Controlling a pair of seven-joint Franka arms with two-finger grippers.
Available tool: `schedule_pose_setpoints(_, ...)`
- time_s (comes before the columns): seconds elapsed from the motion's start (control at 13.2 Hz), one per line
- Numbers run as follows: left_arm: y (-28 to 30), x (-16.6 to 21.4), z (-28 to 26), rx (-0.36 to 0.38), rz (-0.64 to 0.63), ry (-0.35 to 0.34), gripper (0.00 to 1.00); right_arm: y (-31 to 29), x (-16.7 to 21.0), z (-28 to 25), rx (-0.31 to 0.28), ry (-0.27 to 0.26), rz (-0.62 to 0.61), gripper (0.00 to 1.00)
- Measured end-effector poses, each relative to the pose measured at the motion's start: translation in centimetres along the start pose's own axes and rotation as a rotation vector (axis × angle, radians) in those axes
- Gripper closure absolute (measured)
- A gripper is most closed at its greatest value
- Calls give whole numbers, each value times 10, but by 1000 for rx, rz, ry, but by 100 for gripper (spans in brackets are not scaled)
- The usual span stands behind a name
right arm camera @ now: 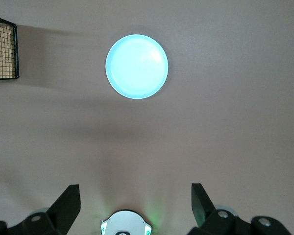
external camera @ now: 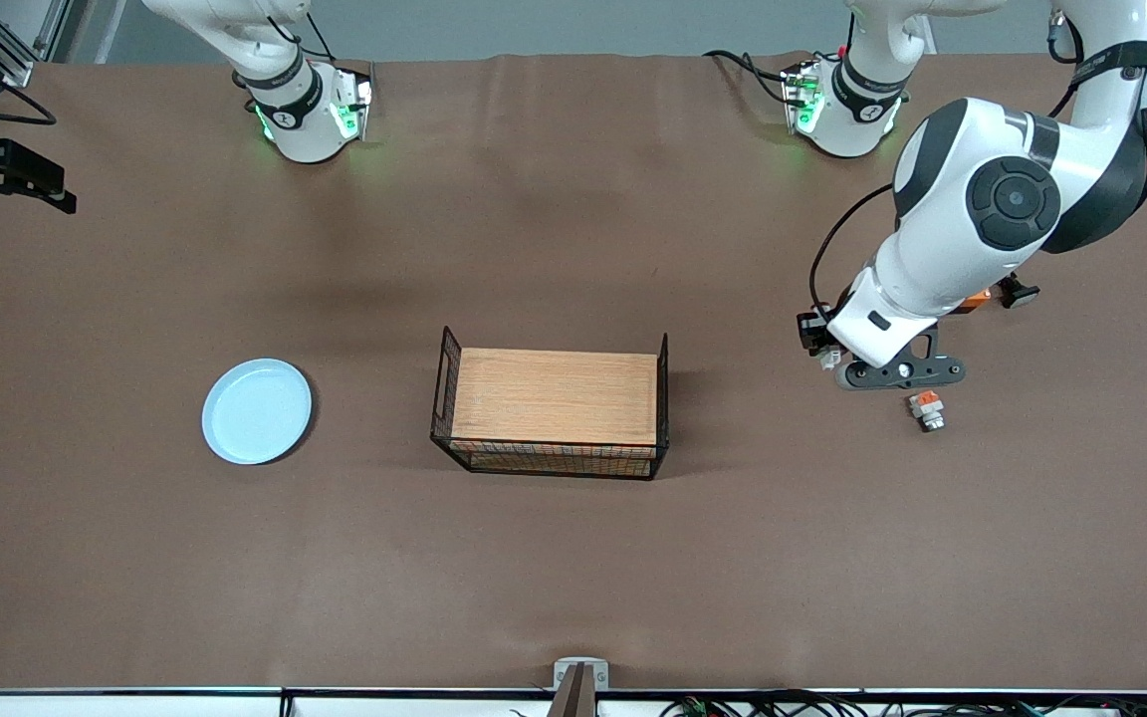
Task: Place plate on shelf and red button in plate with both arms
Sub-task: 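Move the right gripper toward the rim of the light blue plate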
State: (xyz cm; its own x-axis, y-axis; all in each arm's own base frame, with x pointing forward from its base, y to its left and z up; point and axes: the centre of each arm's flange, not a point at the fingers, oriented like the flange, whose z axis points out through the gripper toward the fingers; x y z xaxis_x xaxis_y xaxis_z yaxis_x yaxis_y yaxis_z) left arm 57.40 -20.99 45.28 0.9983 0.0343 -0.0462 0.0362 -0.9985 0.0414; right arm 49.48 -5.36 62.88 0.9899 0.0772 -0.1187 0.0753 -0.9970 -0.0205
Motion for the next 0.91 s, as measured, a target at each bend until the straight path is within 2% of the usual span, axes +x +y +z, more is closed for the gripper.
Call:
schedule_pose_setpoints(0.45,0,1,2,0,0,-3,67,3,4,4,1,-6,4,0)
schedule_pose_setpoints(0.75,1,2,4,-1,1,-6,67,12,54,63,13,-87,5,0)
schedule_pose_setpoints(0.91,1,2,5,0,0,-8,67,24,88,102,16,-100,-10,0)
